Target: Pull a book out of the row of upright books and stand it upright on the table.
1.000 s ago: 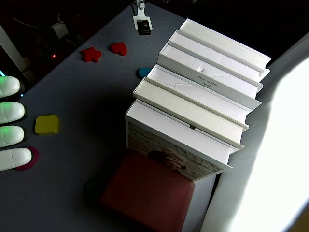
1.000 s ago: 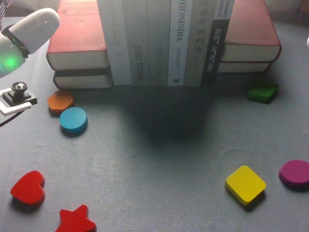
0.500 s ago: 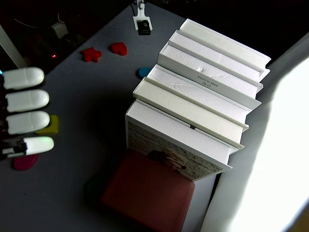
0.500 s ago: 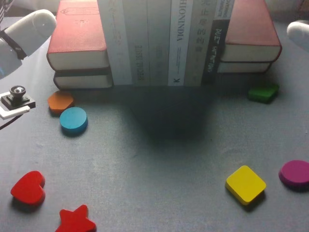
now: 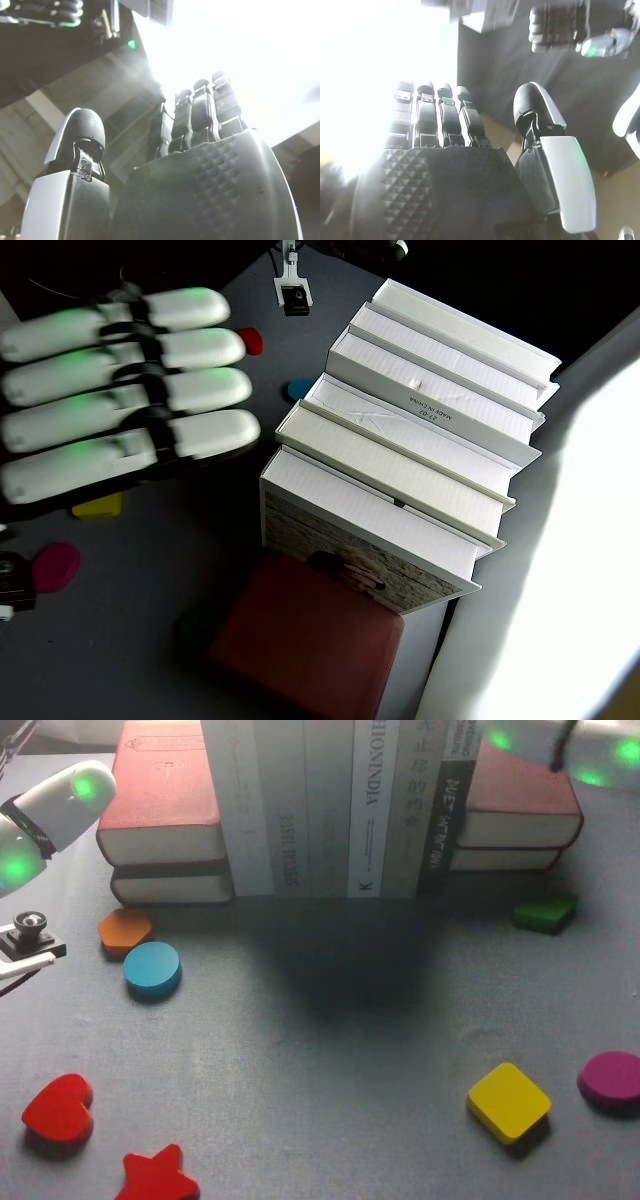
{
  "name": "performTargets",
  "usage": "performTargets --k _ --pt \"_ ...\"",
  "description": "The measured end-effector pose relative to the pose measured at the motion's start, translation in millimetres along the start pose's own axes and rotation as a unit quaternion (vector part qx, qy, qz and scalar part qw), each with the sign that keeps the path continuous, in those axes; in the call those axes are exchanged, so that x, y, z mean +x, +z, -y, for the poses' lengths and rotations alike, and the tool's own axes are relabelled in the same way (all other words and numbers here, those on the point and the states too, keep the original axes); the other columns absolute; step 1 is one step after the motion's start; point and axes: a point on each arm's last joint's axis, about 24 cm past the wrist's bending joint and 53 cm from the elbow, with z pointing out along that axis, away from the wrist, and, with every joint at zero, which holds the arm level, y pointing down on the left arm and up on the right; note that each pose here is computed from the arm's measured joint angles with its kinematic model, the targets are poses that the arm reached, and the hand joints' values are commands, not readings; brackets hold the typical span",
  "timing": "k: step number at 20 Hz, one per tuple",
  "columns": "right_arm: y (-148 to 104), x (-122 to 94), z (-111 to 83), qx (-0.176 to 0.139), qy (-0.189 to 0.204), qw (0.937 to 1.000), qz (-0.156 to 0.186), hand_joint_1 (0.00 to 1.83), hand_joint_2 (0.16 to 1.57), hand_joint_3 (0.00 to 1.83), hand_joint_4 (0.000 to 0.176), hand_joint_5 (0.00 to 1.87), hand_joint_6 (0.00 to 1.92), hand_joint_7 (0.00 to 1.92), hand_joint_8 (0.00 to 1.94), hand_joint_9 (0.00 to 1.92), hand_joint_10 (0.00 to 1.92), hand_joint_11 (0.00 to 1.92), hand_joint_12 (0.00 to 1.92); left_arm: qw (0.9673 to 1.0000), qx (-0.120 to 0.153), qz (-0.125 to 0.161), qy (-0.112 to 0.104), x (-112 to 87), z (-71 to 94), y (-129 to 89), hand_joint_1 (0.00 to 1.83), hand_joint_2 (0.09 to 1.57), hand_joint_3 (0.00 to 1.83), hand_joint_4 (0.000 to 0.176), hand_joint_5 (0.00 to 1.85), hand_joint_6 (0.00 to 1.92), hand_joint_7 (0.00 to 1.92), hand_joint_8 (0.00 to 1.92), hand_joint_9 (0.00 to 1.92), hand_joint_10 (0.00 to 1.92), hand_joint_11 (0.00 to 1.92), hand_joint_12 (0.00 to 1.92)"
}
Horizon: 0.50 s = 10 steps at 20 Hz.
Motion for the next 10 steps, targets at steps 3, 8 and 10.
performTargets --k 3,8,10 --pt "13.4 7.1 7.6 0.018 -0.014 0.9996 -0.016 0.12 1.38 0.0 0.021 0.15 0.04 0.0 0.0 0.0 0.0 0.0 0.0 1.0 -0.001 0.0 0.0 -0.2 -0.5 -0.1 0.33 1.36 0.0 0.042 0.15 0.0 0.0 0.0 0.0 0.0 0.01 0.01" --pt "29.5 14.5 24.1 0.053 -0.035 0.9974 -0.035 0.04 1.38 0.0 0.0 0.26 0.06 0.0 0.0 0.0 0.0 0.0 0.0 1.0 -0.001 0.0 -0.001 1.0 -1.2 -0.2 0.29 1.38 0.01 0.03 0.16 0.0 0.0 0.0 0.0 0.0 0.02 0.03" --pt "34.1 20.5 26.8 0.059 -0.033 0.9968 -0.042 0.03 1.38 0.0 0.0 0.4 0.12 0.0 0.0 0.0 0.0 0.0 0.0 1.0 -0.001 0.0 0.0 0.4 -2.0 -0.1 0.29 1.38 0.0 0.029 0.17 0.0 0.0 0.0 0.0 0.0 0.03 0.04"
